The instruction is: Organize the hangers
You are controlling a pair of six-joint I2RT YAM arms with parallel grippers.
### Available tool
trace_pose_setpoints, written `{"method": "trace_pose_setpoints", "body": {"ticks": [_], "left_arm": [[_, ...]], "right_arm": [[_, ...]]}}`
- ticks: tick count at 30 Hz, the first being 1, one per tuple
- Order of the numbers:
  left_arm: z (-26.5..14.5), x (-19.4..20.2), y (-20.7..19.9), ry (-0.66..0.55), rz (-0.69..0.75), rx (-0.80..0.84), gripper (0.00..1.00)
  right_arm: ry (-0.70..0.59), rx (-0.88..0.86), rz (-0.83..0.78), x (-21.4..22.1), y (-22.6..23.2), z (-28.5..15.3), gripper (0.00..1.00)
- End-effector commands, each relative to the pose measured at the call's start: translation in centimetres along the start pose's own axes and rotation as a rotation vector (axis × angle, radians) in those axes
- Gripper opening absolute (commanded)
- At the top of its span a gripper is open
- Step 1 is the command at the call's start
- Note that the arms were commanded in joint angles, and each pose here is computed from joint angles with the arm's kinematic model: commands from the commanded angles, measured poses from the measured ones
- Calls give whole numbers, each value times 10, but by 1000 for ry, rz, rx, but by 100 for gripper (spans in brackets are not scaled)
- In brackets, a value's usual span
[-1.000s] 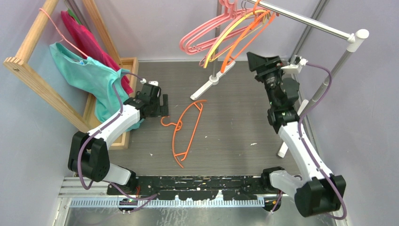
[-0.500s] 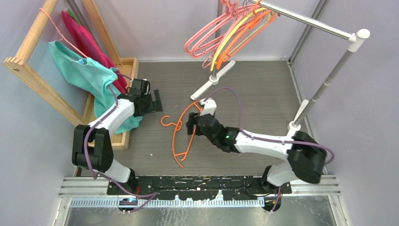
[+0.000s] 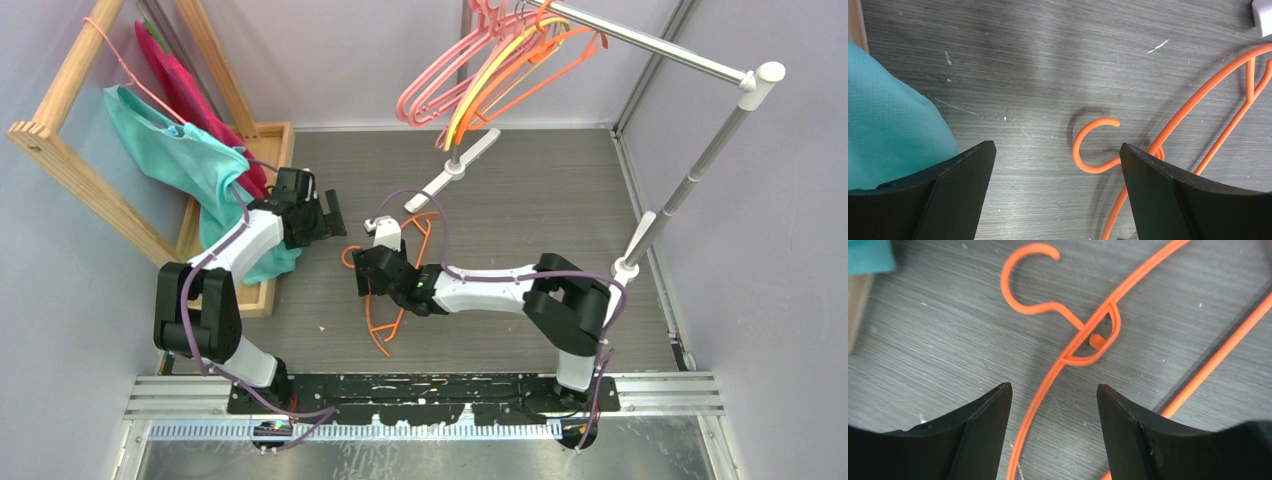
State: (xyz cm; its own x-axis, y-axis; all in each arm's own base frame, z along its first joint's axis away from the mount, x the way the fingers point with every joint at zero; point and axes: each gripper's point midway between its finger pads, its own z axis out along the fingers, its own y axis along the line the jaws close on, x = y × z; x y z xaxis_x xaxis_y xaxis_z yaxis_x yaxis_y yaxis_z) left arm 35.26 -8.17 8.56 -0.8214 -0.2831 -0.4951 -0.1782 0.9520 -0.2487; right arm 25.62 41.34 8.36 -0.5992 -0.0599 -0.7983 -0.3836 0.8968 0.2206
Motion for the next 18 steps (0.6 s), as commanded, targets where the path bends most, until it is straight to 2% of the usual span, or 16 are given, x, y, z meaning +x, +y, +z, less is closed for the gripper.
{"method": "trace_pose_setpoints", "body": {"ticks": [1, 5, 9, 13, 18], "left_arm": [[-11, -11, -8, -64, 11, 55, 98], [-14, -11, -10, -72, 14, 70, 98], [-18, -10, -11, -83, 14, 82, 98], [-19, -8, -11, -84, 11, 89, 98], [-20, -5, -9, -82, 13, 83, 98]], "right_arm": [[52, -4, 53, 12, 12, 7, 68], [82, 2, 71, 26, 13, 14, 68], [111, -5, 82, 39, 13, 18, 62], [135, -10, 81, 49, 12, 21, 50], [139, 50, 57, 58, -5, 21, 28]]}}
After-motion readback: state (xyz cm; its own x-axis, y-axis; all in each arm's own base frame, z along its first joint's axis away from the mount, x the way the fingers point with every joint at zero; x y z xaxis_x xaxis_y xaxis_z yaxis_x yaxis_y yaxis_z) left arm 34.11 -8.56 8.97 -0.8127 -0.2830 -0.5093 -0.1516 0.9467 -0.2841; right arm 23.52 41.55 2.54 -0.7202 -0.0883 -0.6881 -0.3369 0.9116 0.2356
